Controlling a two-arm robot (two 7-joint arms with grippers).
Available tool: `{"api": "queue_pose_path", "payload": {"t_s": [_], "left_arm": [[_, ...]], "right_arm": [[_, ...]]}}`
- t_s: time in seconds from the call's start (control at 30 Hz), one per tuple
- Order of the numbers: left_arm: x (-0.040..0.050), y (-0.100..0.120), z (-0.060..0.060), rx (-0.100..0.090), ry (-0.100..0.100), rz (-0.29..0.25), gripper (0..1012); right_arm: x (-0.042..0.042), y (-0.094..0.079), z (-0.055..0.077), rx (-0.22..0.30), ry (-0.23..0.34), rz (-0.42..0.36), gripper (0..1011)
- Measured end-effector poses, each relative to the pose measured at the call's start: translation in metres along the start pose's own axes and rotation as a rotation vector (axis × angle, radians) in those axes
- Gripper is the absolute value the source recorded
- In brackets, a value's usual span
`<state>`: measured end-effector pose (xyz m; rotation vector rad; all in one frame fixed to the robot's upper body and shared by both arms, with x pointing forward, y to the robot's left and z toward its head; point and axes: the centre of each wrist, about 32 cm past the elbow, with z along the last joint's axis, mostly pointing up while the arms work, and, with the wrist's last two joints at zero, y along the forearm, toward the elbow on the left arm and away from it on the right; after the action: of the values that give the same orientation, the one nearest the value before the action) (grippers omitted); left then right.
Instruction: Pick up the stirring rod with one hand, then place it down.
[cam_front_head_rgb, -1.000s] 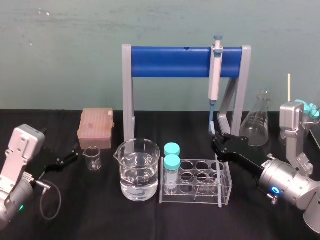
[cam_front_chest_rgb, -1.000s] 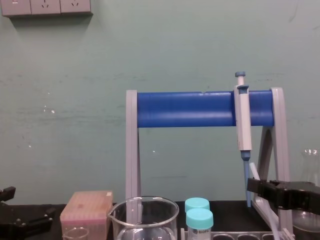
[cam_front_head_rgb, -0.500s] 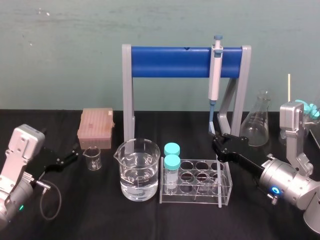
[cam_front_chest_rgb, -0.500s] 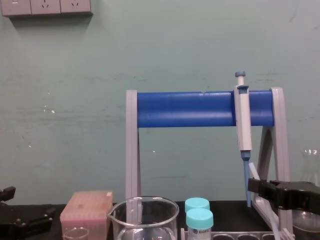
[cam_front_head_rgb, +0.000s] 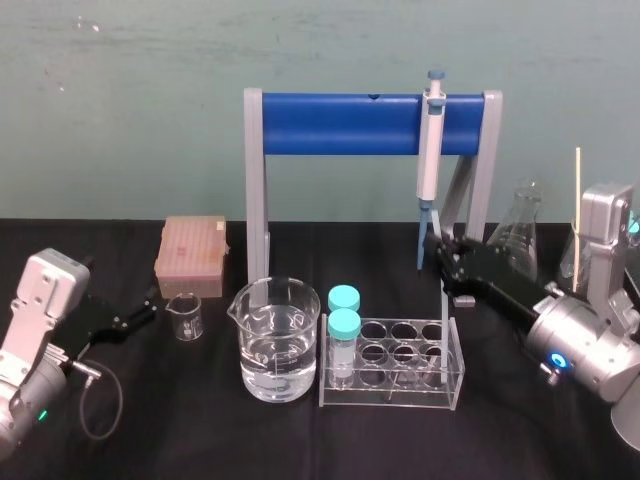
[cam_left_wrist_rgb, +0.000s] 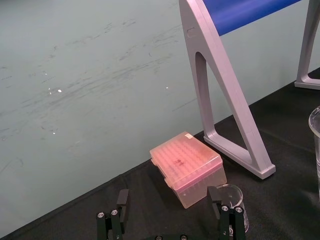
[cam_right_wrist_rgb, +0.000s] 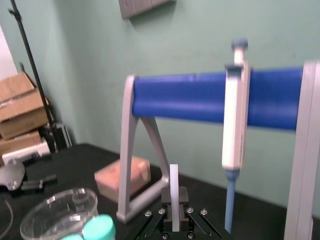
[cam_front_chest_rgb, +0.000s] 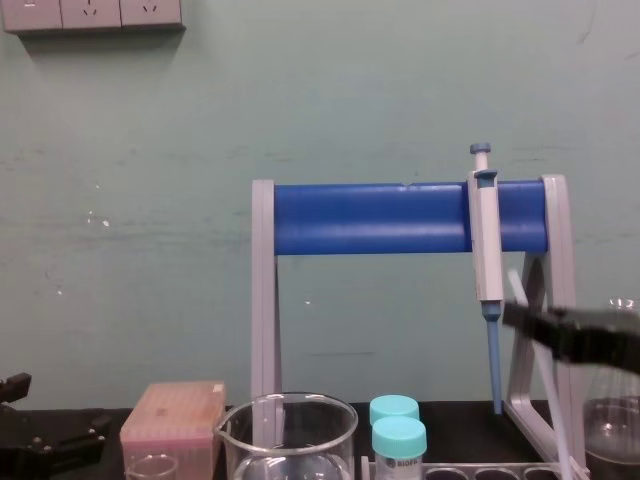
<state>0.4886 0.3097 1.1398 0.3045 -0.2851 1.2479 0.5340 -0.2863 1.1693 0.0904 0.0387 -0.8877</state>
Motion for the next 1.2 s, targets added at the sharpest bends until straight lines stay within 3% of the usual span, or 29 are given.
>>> {"api": "queue_pose_path", "payload": {"t_s": [0.23, 0.53, 0.63, 0.67, 0.7, 0.73, 0.9, 1.2], "left_arm": [[0.0000, 0.000, 0.000, 0.000, 0.000, 0.000, 1000], [0.0000, 0.000, 0.000, 0.000, 0.000, 0.000, 1000], [0.0000, 0.000, 0.000, 0.000, 0.000, 0.000, 1000], [0.0000, 0.000, 0.000, 0.000, 0.000, 0.000, 1000], [0.0000, 0.000, 0.000, 0.000, 0.000, 0.000, 1000], [0.0000, 0.000, 0.000, 0.000, 0.000, 0.000, 1000], [0.0000, 0.000, 0.000, 0.000, 0.000, 0.000, 1000], [0.0000, 0.000, 0.000, 0.000, 0.000, 0.000, 1000]], "right_arm": [[-0.0024, 0.009, 0.020, 0.091, -0.034, 0.016, 72], [-0.0072, 0.024, 0.049, 0.245, -0.085, 0.054, 72], [-0.0094, 0.026, 0.054, 0.304, -0.133, 0.060, 72], [-0.0100, 0.026, 0.054, 0.338, -0.168, 0.061, 72], [-0.0100, 0.026, 0.054, 0.338, -0.168, 0.061, 72], [-0.0104, 0.025, 0.049, 0.383, -0.207, 0.060, 72], [-0.0087, 0.020, 0.037, 0.424, -0.252, 0.050, 73], [-0.0050, 0.006, 0.014, 0.396, -0.260, 0.033, 72]]}}
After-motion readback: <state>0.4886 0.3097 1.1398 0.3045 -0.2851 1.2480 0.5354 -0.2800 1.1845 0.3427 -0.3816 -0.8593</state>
